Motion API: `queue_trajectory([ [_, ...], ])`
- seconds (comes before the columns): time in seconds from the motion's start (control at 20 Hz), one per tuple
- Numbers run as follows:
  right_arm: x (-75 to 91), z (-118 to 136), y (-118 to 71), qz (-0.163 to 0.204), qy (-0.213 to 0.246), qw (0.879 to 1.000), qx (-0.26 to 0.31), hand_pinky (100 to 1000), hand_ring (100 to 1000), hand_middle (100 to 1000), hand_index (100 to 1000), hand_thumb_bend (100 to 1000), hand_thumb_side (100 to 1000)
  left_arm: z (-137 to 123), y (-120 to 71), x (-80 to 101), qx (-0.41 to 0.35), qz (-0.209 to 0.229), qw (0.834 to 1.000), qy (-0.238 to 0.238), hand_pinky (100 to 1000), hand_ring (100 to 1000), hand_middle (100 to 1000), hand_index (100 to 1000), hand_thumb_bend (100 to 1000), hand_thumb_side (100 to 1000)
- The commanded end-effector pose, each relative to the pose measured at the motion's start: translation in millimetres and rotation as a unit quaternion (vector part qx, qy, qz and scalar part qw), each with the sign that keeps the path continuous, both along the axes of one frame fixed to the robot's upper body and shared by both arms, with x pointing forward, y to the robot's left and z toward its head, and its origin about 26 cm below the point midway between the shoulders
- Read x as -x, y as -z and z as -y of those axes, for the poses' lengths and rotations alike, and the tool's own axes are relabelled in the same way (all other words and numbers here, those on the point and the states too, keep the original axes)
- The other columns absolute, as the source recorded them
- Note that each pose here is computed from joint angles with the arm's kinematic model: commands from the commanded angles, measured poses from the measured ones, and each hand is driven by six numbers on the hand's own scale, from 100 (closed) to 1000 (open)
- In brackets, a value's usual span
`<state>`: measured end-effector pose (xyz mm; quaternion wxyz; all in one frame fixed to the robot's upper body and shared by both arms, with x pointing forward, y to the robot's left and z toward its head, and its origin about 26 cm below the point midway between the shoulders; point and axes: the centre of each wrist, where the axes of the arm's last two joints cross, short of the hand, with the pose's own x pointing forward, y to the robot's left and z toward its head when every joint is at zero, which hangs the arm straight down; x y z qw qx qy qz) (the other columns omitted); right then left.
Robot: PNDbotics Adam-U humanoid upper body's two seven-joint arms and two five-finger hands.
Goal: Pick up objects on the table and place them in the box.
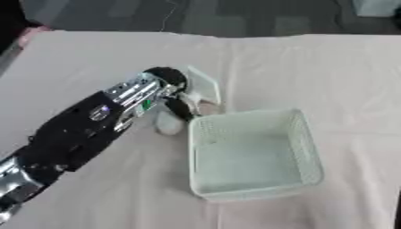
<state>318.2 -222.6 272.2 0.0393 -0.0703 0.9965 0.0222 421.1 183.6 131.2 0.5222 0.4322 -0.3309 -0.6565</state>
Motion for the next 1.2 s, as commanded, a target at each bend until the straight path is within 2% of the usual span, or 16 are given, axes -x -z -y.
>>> queue_trajectory([
  [0.05, 2.9, -2, -10.1, 0.017, -0.003, 1.0, 0.003, 595, 558, 558, 657, 100, 1000, -26, 2.0, -6.3, -0.008, 0.021, 0.999, -0.049, 100, 100, 100, 356, 100, 350],
  [0.15, 2.9, -1, -9.9, 0.016, -0.002, 1.0, 0.003, 595, 557, 554, 654, 100, 1000, -34, 2.2, -6.8, -0.012, 0.036, 0.997, -0.061, 100, 100, 100, 251, 100, 289],
  [0.2, 2.9, -1, -9.7, 0.015, -0.001, 1.0, 0.004, 595, 557, 552, 653, 100, 1000, -38, 2.1, -6.6, -0.015, 0.042, 0.997, -0.064, 100, 100, 100, 233, 100, 288],
  [0.5, 3.1, 3, -8.1, 0.008, 0.005, 1.0, 0.011, 593, 552, 543, 651, 100, 1000, -45, -8.1, -4.1, -0.021, 0.086, 0.995, -0.054, 100, 100, 100, 210, 100, 291],
  [0.8, 3.2, 7, -6.1, 0.002, 0.012, 1.0, 0.016, 593, 549, 539, 650, 100, 1000, -41, -42.8, 3.4, 0.041, 0.106, 0.993, -0.041, 100, 100, 100, 215, 100, 296],
  [1.2, 3.4, 9, -4.2, -0.003, 0.017, 1.0, 0.021, 593, 545, 535, 648, 100, 1000, -32, -89.5, 31.0, 0.131, 0.127, 0.983, -0.012, 100, 100, 100, 224, 100, 305],
])
